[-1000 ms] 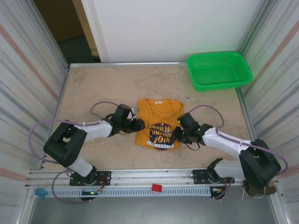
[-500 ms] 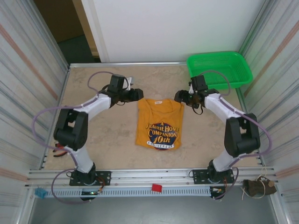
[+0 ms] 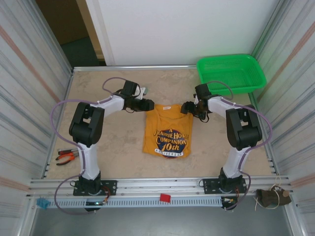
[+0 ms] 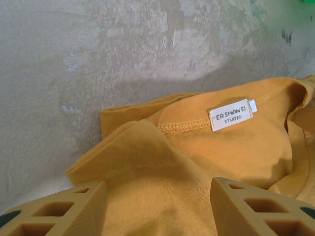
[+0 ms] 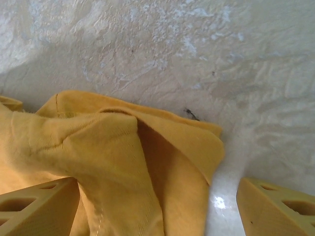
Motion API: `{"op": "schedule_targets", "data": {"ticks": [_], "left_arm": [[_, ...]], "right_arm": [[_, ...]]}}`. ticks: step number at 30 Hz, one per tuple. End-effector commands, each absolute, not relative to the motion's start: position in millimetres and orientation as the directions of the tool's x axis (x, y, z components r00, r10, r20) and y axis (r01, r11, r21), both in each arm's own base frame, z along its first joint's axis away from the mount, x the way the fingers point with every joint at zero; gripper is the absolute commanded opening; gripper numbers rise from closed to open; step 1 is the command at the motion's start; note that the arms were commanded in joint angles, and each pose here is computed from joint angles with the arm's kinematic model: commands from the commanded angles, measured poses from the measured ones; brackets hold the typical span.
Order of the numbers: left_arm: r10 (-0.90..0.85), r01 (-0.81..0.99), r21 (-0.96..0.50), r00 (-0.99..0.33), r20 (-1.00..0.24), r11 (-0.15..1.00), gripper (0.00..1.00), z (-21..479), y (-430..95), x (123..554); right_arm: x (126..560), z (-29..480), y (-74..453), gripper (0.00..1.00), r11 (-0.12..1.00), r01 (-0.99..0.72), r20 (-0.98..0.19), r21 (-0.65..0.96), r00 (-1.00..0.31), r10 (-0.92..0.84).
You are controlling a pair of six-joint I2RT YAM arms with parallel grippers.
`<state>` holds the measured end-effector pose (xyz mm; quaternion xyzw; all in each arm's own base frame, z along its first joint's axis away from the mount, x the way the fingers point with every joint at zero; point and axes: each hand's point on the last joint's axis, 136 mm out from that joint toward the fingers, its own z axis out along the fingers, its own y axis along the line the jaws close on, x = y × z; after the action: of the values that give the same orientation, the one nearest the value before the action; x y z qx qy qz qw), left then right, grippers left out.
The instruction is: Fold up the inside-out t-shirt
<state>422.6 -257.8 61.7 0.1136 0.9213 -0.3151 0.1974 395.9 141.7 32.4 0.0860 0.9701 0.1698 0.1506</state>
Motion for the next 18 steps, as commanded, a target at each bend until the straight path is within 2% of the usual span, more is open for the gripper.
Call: {"op": "schedule_targets", "data": {"ticks": [1, 7, 10, 12, 18], "left_arm": [[0.136, 0.381, -0.549, -0.891, -0.434, 0.744, 0.57, 57.0, -276.5, 416.8], [0.158, 0.375, -0.539, -0.901, -0.405, 0.754, 0.57, 43.6, -290.7, 414.3], [0.151, 0.337, -0.512, -0.916, -0.372, 0.790, 0.57, 24.2, -285.6, 415.9], [0.137, 0.339, -0.492, -0.906, -0.401, 0.802, 0.57, 27.4, -281.2, 418.0], [0.084, 0.365, -0.361, -0.794, -0.602, 0.858, 0.59, 79.5, -257.2, 434.8]], "right_arm": [[401.3, 28.1, 158.2, 0.81, 0.918, 0.085, -0.254, 0.387, -0.947, 0.195], [401.2, 12.3, 172.8, 0.69, 0.915, 0.082, -0.221, 0.394, -0.958, 0.181], [400.5, 6.0, 173.1, 0.67, 0.913, 0.101, -0.205, 0.396, -0.959, 0.195], [400.0, 4.6, 172.0, 0.66, 0.913, 0.107, -0.204, 0.393, -0.958, 0.200], [398.2, 2.1, 167.0, 0.66, 0.918, 0.117, -0.204, 0.379, -0.957, 0.206]]}}
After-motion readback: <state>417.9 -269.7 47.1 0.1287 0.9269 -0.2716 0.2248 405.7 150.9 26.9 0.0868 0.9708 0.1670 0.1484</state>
